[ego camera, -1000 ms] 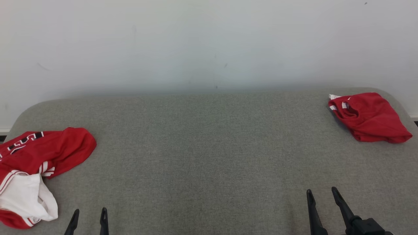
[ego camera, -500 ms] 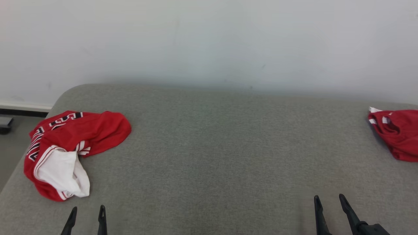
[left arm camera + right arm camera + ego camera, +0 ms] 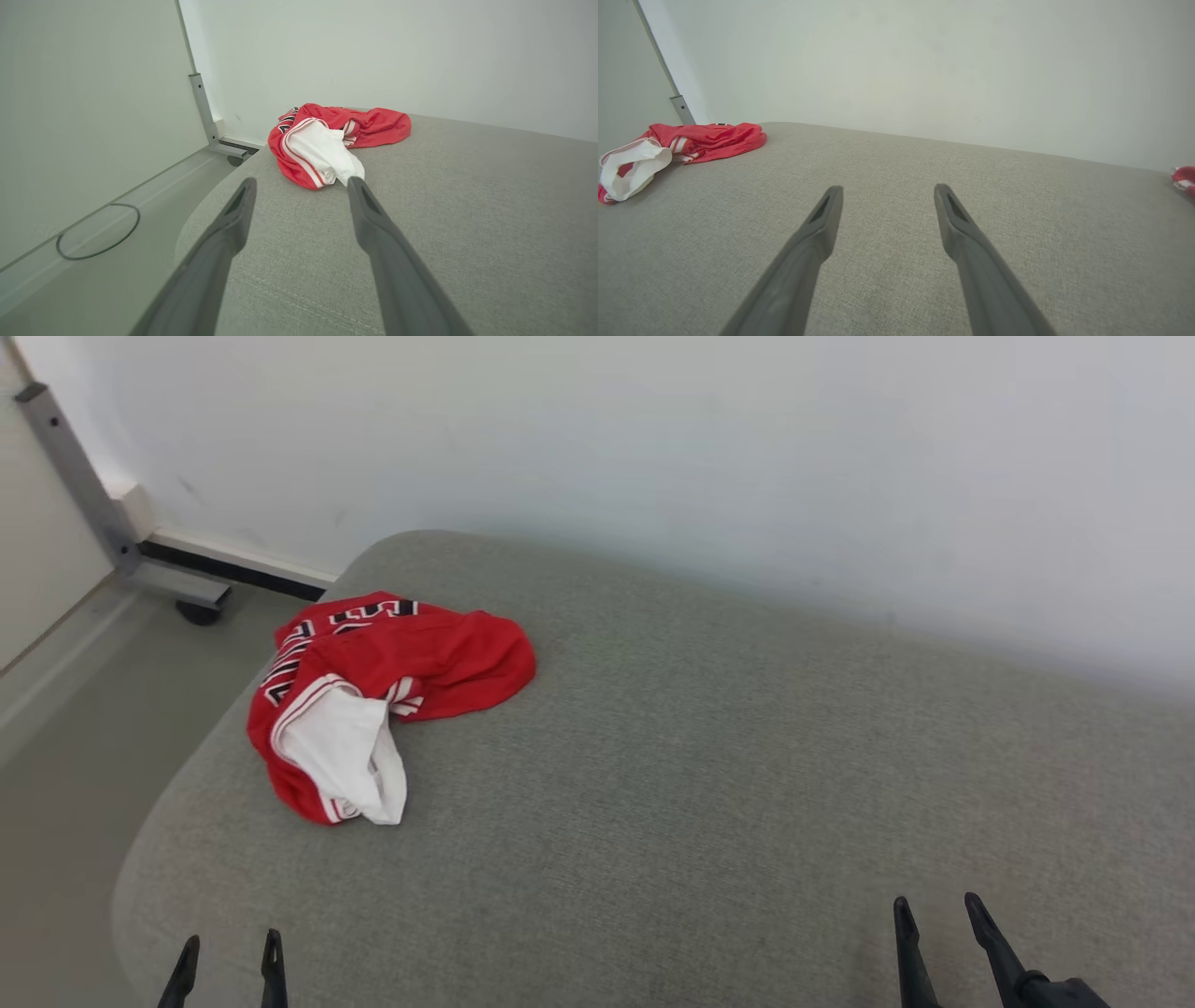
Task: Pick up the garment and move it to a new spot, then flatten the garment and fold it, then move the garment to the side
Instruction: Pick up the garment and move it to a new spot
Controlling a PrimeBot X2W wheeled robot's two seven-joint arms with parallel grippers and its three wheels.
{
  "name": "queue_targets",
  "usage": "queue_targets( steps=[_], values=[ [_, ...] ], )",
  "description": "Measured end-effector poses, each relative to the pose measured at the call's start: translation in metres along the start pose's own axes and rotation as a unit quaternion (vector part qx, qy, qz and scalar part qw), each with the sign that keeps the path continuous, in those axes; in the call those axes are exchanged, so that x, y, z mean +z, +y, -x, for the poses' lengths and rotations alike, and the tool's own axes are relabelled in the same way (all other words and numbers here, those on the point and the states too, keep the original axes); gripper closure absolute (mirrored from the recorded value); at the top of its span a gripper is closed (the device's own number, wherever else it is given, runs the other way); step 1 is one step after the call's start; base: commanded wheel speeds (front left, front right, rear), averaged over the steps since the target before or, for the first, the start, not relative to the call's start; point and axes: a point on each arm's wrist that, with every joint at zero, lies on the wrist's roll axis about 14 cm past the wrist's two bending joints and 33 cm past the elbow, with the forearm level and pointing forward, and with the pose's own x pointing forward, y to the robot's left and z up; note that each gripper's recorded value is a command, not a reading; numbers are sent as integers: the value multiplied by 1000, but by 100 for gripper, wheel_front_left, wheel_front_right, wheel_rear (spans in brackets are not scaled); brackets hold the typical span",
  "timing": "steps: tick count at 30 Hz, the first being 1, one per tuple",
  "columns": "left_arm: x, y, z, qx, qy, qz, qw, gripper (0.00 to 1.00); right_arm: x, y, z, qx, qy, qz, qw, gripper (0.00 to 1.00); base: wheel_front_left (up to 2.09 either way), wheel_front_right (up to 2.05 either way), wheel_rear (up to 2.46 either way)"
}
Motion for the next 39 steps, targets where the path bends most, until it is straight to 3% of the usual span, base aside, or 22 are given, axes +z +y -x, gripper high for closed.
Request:
queue_targets(
  steps=[9,27,39],
  values=[
    [-1,37,26,67,0,1,998,0,0,38,-22,61,0,1,998,0,0,0,0],
    [3,42,25,80,-9,10,997,0,-3,39,-24,63,4,-2,998,0,0,0,0],
    [64,34,-46,42,-96,16,994,0,8,11,-22,24,-16,12,1000,0,0,0,0]
  ],
)
